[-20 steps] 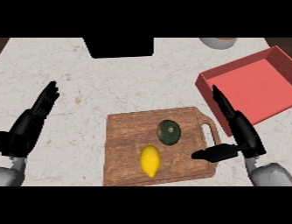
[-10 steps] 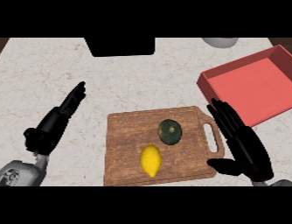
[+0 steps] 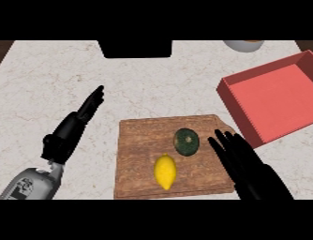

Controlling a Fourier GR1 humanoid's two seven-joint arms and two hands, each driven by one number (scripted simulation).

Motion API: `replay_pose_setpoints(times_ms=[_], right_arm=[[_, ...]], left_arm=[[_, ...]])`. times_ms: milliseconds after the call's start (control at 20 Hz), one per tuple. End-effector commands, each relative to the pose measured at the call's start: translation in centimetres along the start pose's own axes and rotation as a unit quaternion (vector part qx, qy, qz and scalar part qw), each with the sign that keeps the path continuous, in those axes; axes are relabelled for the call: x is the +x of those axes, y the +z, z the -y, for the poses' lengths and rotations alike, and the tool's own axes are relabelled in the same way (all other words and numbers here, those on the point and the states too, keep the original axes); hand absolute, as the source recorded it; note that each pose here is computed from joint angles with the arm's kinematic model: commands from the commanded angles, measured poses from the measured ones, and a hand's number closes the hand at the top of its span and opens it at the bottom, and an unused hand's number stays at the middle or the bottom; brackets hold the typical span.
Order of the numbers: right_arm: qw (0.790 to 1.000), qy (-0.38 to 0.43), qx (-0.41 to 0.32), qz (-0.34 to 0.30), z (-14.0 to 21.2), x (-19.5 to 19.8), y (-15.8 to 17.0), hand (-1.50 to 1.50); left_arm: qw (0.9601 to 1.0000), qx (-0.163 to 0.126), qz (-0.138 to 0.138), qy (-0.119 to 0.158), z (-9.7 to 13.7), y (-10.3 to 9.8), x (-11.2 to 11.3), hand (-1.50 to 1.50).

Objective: Pick the squash from the cutting board and place it in the cardboard box

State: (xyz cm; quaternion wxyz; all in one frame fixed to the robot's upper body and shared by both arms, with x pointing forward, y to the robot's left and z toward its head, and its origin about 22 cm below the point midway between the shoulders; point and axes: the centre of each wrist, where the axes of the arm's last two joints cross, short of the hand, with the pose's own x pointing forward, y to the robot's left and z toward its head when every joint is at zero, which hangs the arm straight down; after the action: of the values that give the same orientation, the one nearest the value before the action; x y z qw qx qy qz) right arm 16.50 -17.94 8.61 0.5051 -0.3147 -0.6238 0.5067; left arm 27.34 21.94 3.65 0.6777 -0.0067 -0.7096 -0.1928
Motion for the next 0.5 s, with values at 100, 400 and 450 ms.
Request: replay_pose_setpoints(times_ms=[100, 400, 450], right_arm=[[0.998, -0.003, 0.055, -0.033, 2.5, 4.8, 1.2, -1.5], [0.997, -0.037, 0.05, -0.054, -0.9, 6.0, -3.0, -1.5], [0.996, -0.035, 0.057, -0.056, 0.8, 7.2, -3.0, -1.5]], left_arm=[[0.9999, -0.011, 0.0, 0.001, 0.4, -1.5, -0.2, 0.0], [0.9999, -0.01, 0.008, 0.001, 1.6, 0.0, 0.1, 0.0], [0.9998, -0.018, 0.002, 0.0, 1.6, -1.4, 0.1, 0.0]])
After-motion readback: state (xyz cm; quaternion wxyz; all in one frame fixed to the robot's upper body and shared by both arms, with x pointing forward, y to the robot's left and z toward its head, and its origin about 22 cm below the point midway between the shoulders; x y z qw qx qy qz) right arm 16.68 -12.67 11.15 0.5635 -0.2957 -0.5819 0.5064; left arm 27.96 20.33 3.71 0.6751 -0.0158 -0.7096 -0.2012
